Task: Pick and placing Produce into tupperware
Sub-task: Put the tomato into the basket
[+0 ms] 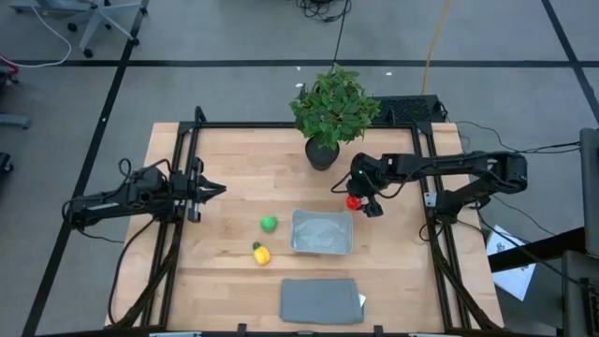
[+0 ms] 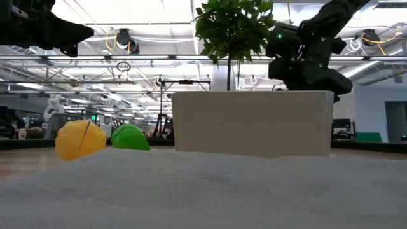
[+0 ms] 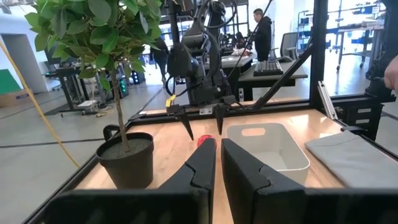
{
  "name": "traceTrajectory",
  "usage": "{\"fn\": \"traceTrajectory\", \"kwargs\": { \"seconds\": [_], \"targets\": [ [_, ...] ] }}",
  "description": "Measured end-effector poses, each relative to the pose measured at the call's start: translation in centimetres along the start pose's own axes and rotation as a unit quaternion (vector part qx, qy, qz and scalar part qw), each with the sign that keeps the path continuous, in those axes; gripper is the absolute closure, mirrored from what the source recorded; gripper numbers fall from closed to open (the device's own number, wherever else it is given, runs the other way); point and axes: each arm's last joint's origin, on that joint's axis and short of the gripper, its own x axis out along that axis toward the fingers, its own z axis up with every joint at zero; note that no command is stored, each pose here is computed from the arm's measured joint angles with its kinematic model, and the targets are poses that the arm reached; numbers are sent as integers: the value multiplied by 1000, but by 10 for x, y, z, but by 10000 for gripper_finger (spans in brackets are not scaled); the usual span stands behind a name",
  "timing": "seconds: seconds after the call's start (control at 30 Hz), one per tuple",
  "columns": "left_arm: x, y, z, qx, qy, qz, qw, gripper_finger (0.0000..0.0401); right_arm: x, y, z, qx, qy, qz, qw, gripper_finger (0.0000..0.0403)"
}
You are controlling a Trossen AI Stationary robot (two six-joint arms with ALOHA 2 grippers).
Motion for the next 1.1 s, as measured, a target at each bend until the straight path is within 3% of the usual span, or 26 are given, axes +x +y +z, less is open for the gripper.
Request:
{"fn": "traceTrajectory", "kwargs": {
  "seconds": [0.47,1.1],
  "targets": [
    [0,0,-1,0,5,-1,1000,368,32,-5,-7,8,53,27,998,48],
    [0,0,-2,-1,9,-1,1000,368,39,-7,-6,-6,53,25,998,76]
  ]
}}
